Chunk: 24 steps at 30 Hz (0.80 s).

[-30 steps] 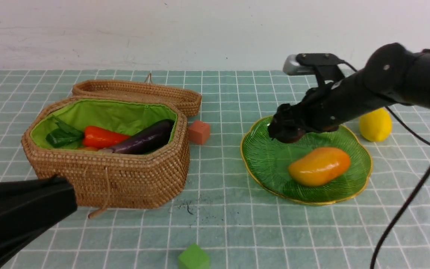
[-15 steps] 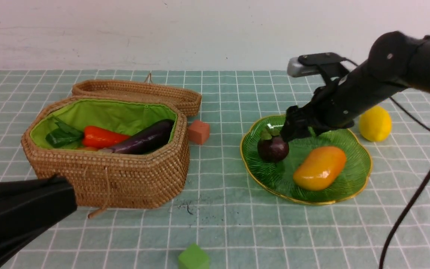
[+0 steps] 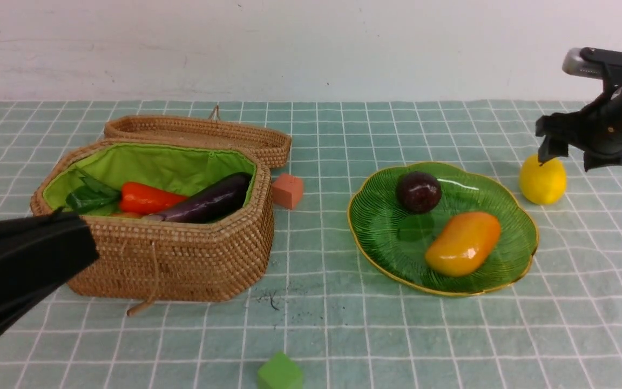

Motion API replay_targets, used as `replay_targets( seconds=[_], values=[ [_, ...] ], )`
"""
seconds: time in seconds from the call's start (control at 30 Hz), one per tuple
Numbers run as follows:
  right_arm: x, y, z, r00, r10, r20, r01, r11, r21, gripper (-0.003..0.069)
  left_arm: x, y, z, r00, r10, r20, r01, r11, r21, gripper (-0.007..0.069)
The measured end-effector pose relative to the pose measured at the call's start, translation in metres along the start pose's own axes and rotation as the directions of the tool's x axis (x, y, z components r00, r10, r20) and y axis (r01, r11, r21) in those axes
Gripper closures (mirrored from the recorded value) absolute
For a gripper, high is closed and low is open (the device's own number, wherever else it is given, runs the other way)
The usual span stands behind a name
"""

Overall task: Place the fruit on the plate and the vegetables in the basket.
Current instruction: Use the right arm to grab a lemon and put it into the right plate

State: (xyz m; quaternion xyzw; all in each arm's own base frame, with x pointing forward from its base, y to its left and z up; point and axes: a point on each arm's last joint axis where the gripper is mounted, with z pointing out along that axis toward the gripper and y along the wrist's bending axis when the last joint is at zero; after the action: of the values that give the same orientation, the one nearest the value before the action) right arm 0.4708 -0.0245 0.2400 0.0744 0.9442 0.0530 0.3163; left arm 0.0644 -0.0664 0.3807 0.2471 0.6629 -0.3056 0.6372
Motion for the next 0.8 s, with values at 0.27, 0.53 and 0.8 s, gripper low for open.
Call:
replay_targets(
  seconds=[0.27, 0.53, 0.8],
  values=[
    [-0.009, -0.009, 0.057, 1.0, 0.013, -0.012, -0.013, 0.999, 0.035, -0.0013, 0.0, 0.0, 0.0, 1.0, -0.002, -0.005, 0.002, 1.0, 0.002, 0.0635],
    [0.001, -0.017, 0.094, 0.996, 0.033, -0.084, -0.029, 0.998, 0.054, 0.0049, 0.001, 0.0, 0.0, 1.0, -0.002, -0.007, 0.002, 1.0, 0.003, 0.0635],
    [0.001, -0.016, 0.088, 0.994, -0.018, -0.105, 0.023, 0.999, 0.049, 0.0092, 0.001, 0.0, 0.0, 1.0, -0.002, -0.007, 0.002, 1.0, 0.003, 0.0634]
  ],
)
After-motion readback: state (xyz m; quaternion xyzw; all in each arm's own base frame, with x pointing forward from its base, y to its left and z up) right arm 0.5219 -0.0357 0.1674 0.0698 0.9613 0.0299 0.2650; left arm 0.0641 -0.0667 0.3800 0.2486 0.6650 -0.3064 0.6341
